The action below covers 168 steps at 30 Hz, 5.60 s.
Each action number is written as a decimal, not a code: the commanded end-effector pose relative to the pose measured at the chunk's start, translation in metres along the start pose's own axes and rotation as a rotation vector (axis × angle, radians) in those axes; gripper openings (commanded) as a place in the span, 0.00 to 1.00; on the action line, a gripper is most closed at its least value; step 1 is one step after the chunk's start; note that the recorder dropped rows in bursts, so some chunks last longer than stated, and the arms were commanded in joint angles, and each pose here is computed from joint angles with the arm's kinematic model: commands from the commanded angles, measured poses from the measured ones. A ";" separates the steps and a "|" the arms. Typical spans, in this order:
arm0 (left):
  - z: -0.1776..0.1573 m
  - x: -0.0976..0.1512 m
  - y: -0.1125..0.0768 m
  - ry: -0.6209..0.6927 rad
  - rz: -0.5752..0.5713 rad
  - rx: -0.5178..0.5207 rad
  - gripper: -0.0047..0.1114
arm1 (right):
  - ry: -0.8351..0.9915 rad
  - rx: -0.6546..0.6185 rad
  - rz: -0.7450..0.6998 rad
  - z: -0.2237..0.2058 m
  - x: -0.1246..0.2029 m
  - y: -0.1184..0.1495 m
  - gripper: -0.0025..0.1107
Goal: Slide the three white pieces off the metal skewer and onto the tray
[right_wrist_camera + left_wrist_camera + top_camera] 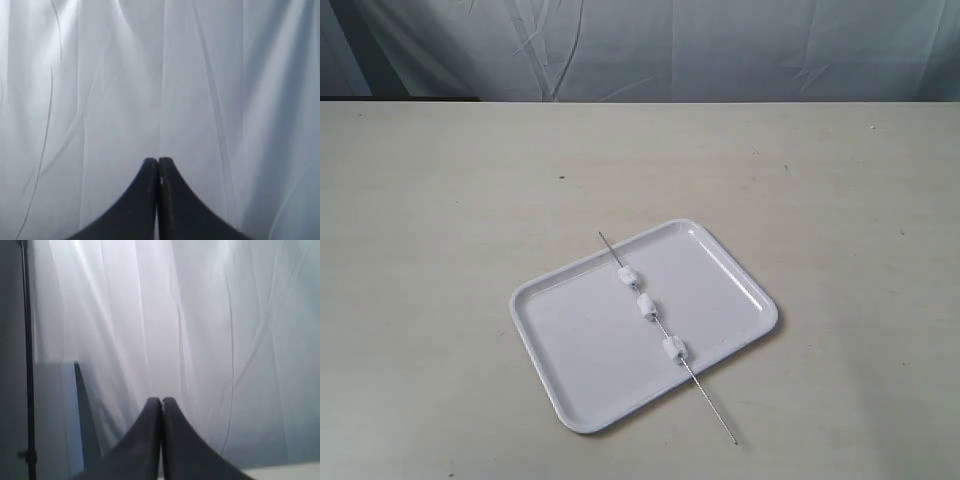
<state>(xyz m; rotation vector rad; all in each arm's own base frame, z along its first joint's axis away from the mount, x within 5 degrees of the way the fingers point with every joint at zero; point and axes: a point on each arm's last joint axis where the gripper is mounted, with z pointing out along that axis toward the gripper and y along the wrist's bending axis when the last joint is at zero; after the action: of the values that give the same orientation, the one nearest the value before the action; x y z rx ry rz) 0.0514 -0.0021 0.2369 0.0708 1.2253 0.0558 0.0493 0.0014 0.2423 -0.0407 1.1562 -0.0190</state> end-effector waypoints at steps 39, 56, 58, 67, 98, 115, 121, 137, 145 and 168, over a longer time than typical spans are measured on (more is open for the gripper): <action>0.073 -0.109 0.024 0.515 0.128 -0.080 0.04 | 0.168 0.004 -0.079 0.049 -0.115 -0.007 0.02; 0.109 -0.025 -0.024 1.225 -0.239 0.350 0.04 | 1.424 -0.168 0.175 0.107 0.038 0.018 0.02; 0.114 -0.018 -0.027 1.252 -0.260 0.382 0.04 | 1.526 -0.267 0.207 0.113 0.051 0.025 0.02; 0.130 0.008 -0.036 1.340 -0.319 0.463 0.04 | 1.683 -0.761 0.375 0.136 0.112 0.080 0.04; 0.142 0.028 -0.041 1.363 -0.363 0.494 0.28 | 1.750 -1.048 -0.092 0.072 0.199 0.191 0.02; 0.122 0.043 -0.060 1.370 -0.833 0.439 0.28 | 1.657 -0.945 -0.044 0.093 0.149 0.183 0.02; 0.103 0.058 -0.069 1.250 -1.002 0.487 0.28 | 1.662 -0.921 -0.003 0.095 0.132 0.180 0.02; 0.088 0.112 -0.094 1.393 -1.120 0.569 0.28 | 1.704 -0.844 0.099 0.095 0.131 0.182 0.02; 0.118 0.124 -0.102 1.395 -1.153 0.619 0.36 | 1.699 -0.801 0.179 0.097 0.130 0.185 0.02; 0.165 0.151 -0.175 1.517 -0.944 0.502 0.35 | 1.683 -0.679 0.236 0.103 0.132 0.185 0.02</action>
<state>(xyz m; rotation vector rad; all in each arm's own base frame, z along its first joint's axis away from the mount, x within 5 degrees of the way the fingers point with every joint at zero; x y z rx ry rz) 0.2484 -0.1670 0.1341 -0.0576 2.6315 -1.2793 0.1918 0.1850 0.1537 -0.6655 2.8031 0.6929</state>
